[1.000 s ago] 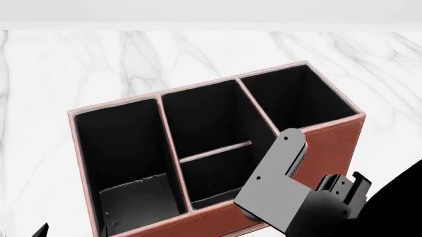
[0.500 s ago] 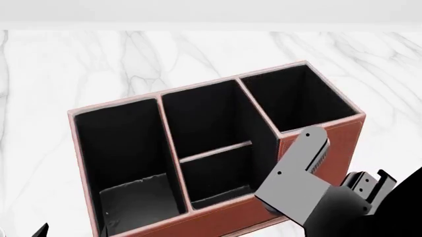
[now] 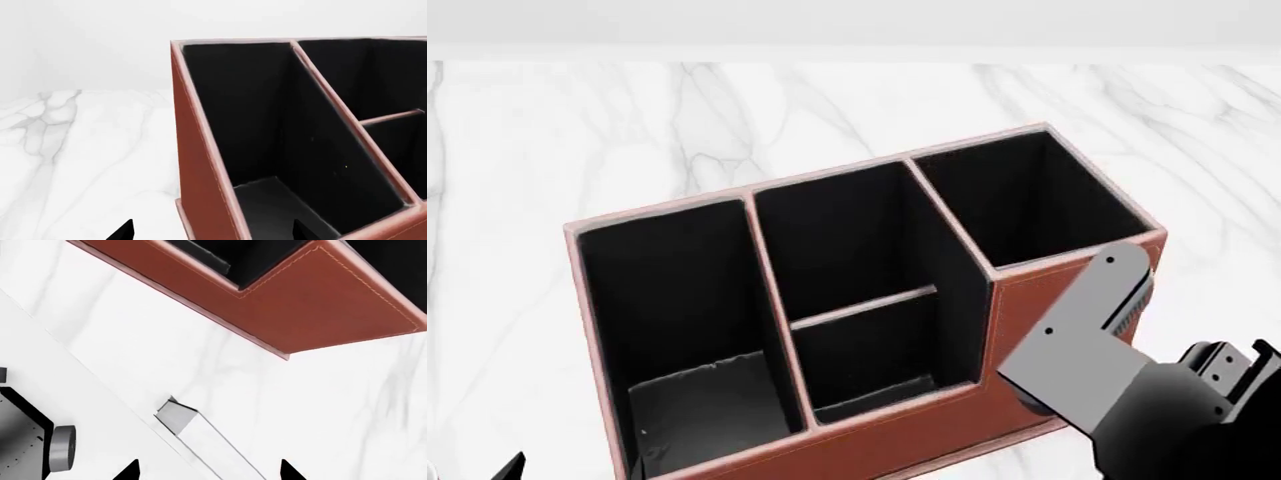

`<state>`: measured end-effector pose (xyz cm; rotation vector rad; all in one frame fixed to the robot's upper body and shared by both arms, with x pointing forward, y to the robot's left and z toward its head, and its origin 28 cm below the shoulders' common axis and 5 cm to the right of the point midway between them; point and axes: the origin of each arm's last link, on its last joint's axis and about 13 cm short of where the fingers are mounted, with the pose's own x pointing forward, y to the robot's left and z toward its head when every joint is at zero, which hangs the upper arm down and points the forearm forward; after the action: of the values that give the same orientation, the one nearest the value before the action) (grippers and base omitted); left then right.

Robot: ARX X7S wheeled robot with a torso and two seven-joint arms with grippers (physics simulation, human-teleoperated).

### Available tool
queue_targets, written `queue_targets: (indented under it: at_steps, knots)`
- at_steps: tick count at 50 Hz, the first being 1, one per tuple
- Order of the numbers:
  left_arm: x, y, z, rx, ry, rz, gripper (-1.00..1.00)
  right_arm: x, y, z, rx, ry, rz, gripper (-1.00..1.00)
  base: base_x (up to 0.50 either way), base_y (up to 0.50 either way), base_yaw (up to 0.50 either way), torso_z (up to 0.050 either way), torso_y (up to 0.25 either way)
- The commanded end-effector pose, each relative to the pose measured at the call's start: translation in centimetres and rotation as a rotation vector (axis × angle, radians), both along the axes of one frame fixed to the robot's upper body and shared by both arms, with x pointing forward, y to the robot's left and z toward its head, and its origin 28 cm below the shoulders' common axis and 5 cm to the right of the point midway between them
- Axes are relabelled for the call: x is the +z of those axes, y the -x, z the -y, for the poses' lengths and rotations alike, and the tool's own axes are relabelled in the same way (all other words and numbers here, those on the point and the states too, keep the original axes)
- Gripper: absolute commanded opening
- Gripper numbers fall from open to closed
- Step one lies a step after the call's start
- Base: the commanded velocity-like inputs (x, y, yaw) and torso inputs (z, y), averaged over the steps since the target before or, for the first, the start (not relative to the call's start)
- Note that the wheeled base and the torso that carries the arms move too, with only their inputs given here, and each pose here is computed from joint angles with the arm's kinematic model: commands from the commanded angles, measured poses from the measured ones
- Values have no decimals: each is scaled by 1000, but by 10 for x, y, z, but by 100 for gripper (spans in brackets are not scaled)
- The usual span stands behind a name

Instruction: Pick up the book and place it in the left compartment of the caddy.

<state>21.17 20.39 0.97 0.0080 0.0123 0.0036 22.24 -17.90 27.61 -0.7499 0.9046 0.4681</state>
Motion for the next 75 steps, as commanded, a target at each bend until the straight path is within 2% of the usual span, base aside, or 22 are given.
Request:
queue_targets:
  at_steps: [1,15,25,50,75]
  knots:
    - [0,0,0,1,0,0,100,1,-3,7,-43,11,5,100,0,0,0,0,0]
    - [-1,0,0,0,-1,-1,100,0,-7,12,-76,11,22,100,0,0,0,0,0]
    - [0,0,0,0,0,-1,100,-9,-11,12,-74,9,-3,100,0,0,0,0,0]
    - [-1,0,0,1,-1,-1,100,-27,-18,25,-155,32,-48,100,0,0,0,0,0]
    - [-1,0,0,-1,-1,-1,100,-35,-30,10,-92,99,-97,100,0,0,0,0,0]
